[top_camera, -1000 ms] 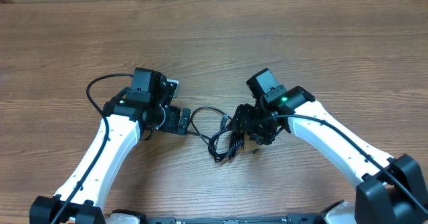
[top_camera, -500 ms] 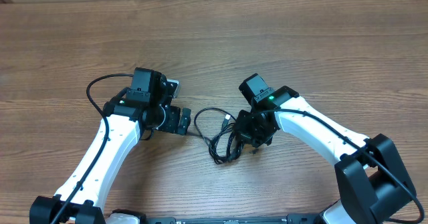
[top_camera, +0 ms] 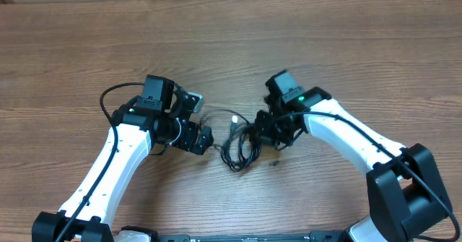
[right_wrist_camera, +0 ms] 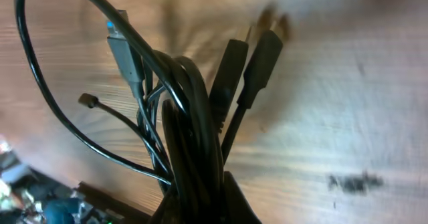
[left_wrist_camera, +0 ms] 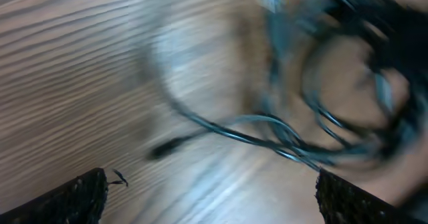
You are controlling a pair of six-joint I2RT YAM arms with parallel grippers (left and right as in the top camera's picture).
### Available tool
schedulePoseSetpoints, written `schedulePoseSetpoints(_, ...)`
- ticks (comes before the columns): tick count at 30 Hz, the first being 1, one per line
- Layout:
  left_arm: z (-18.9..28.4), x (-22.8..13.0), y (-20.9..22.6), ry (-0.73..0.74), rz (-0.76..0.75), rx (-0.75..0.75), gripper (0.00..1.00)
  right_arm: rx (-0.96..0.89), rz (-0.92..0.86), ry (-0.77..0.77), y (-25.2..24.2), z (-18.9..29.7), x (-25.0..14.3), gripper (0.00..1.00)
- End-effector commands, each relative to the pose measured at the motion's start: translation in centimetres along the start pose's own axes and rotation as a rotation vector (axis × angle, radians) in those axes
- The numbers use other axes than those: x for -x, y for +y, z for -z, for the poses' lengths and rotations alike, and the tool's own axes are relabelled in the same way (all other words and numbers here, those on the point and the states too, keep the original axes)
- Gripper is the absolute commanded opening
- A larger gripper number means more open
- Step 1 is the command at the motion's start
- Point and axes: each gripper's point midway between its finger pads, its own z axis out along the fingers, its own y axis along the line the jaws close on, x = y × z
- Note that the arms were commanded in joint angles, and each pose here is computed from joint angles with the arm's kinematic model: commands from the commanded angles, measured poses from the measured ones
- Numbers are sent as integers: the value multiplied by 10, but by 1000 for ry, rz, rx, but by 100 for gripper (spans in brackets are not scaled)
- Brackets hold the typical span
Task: Untangle cables
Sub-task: 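Grasp the cable bundle with the right gripper and lift it up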
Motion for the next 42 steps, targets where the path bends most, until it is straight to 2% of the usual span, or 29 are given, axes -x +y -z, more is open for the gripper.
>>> schedulePoseSetpoints(1,13,15,-51,-95,-206,-275,100,175,250,-109,48,48,18,4)
schedulePoseSetpoints(5,28,18,-71,-156,-298,-360,99,249,413,-221,73,86,30,4)
schedulePoseSetpoints(11,41,14,-68,-181,-373,-277,100,270,539,-309,90,112,34,4)
schedulePoseSetpoints(17,49,16,-66,-206,-390,-232,100,280,554,-336,94,116,39,4)
schedulePoseSetpoints(22,62,19,-87,-258,-383,-336,99,312,461,-385,94,128,55,4)
schedulePoseSetpoints(28,77,38,-89,-334,-245,-324,100,467,204,-497,93,172,97,4)
schedulePoseSetpoints(32,83,55,-75,-394,-153,-230,99,621,226,-527,108,203,105,4)
schedulePoseSetpoints(34,87,66,-61,-432,-64,-153,100,673,245,-543,115,215,107,4)
schedulePoseSetpoints(35,89,73,-48,-459,30,-95,100,691,266,-554,119,220,107,4)
schedulePoseSetpoints(38,95,87,-37,-519,149,-59,99,699,278,-568,122,223,109,4)
schedulePoseSetpoints(42,103,99,-39,-574,132,-73,100,699,279,-569,122,223,109,4)
